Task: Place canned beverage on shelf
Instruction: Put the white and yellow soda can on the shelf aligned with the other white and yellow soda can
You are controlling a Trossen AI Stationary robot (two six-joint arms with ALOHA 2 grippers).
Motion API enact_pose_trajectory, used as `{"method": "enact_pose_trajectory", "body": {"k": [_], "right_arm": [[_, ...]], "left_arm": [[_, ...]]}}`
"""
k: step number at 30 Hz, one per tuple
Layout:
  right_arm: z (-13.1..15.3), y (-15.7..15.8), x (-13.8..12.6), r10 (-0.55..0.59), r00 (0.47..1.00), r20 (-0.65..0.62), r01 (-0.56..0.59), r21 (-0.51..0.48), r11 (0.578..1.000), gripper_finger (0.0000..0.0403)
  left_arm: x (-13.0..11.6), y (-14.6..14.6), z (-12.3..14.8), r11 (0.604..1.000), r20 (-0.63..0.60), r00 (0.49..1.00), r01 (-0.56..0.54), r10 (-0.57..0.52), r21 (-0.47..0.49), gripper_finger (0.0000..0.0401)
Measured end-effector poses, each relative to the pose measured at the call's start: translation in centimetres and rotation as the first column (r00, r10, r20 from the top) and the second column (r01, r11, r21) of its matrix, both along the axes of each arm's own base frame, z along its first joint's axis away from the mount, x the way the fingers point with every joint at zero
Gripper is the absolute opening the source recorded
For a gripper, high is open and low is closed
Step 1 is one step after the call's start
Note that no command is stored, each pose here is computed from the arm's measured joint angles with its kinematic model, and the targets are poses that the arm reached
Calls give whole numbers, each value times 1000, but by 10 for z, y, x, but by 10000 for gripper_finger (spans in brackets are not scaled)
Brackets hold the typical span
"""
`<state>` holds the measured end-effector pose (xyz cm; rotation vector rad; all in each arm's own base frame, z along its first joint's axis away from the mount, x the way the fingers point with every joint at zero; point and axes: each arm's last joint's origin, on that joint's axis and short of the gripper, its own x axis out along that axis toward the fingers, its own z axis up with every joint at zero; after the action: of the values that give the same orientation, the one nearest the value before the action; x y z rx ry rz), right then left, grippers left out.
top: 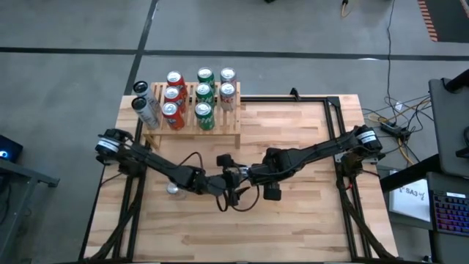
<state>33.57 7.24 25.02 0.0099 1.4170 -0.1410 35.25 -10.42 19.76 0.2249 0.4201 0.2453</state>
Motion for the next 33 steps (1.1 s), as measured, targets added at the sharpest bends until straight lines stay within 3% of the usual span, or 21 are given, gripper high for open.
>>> {"method": "enact_pose_trajectory", "body": {"k": [7, 17, 21, 26, 29, 33], "right_arm": [[0, 1, 0, 33, 999, -9, -33, 21, 999, 239], [0, 2, 1, 43, 999, 0, -43, 50, 998, 239], [0, 2, 1, 43, 999, 2, -43, 52, 998, 239], [0, 2, 2, 64, 998, 8, -65, 57, 996, 239], [0, 3, 2, 67, 998, 16, -68, 56, 996, 251], [3, 1, 2, 44, 998, 34, -46, 41, 998, 317]], "left_arm": [[12, 2, -18, 996, -52, 998, -29, 33, 79, 371], [29, -1, -30, 994, -85, 996, -13, 22, 105, 367], [35, -3, -28, 994, -85, 996, -10, 20, 112, 332], [38, -4, -24, 992, -132, 991, -2, 19, 127, 233], [37, -4, -23, 992, -140, 990, -3, 20, 127, 233], [32, -3, -21, 991, -146, 989, -18, 37, 131, 233]]}}
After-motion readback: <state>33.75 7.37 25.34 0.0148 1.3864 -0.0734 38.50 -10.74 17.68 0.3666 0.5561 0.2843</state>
